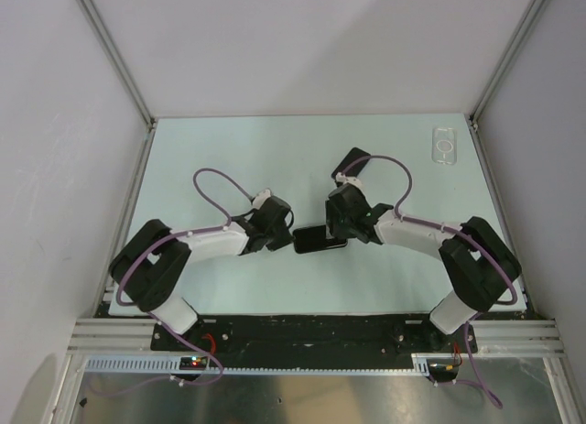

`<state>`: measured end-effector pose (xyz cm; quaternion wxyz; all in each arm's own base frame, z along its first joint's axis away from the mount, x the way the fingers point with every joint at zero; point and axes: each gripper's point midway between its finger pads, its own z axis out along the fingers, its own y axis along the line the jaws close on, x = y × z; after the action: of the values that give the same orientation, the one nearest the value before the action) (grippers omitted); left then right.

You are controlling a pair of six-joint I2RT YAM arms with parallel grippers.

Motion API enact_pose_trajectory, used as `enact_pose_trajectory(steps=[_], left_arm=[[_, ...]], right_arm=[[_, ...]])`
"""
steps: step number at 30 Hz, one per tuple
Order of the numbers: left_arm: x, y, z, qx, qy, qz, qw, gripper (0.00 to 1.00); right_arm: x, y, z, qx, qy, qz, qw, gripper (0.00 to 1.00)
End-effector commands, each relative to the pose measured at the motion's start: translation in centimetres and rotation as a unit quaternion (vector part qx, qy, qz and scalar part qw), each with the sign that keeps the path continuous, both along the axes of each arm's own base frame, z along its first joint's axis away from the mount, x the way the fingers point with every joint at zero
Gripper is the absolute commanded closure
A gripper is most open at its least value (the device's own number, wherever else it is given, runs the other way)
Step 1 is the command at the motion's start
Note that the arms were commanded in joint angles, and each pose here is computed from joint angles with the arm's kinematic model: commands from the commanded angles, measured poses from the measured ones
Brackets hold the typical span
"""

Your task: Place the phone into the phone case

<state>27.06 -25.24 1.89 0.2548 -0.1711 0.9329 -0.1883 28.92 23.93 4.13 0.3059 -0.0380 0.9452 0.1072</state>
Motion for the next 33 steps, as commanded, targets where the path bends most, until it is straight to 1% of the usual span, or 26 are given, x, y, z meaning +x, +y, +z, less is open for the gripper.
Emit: enact_pose_trajectory(steps=[1,4,8,11,14,19,24,29,33], left_arm=[[-0.6,-1.0,3.4,-0.036,-0.032,-0.032,0.998,0.95],[-1.4,-0.5,3.8,-0.041,-0.035,-0.035,0.998,0.95],[-2.7,-0.3,4.1,-0.05,-0.034,-0.045,0.997,0.94],[-3.9,-1.3,4.2,-0.058,-0.028,-0.061,0.996,0.95],[-5.2,-2.9,4.0,-0.066,-0.015,-0.077,0.995,0.95],[-6.3,-5.3,2.9,-0.08,0.008,-0.091,0.993,0.97],[-6.4,-6.5,1.7,-0.089,0.025,-0.09,0.992,0.99],[-5.2,-6.3,0.3,-0.073,0.032,-0.069,0.994,0.99],[-3.5,-4.6,-0.8,-0.055,0.031,-0.042,0.997,0.99]], right_arm=[[2.4,2.8,6.3,0.077,-0.053,0.03,0.995,0.43],[3.9,2.4,7.0,0.082,-0.063,0.027,0.994,0.43],[6.2,1.8,5.6,0.068,-0.052,0.023,0.996,0.45],[7.6,1.6,4.1,0.061,-0.039,0.027,0.997,0.49],[8.2,1.8,2.5,0.06,-0.021,0.041,0.997,0.52],[8.0,2.3,0.5,0.057,0.005,0.061,0.996,0.55],[6.8,2.2,-1.1,0.04,0.033,0.068,0.996,0.57],[5.3,1.8,-1.9,0.021,0.052,0.068,0.996,0.59],[3.8,1.2,-2.1,0.017,0.065,0.06,0.996,0.61]])
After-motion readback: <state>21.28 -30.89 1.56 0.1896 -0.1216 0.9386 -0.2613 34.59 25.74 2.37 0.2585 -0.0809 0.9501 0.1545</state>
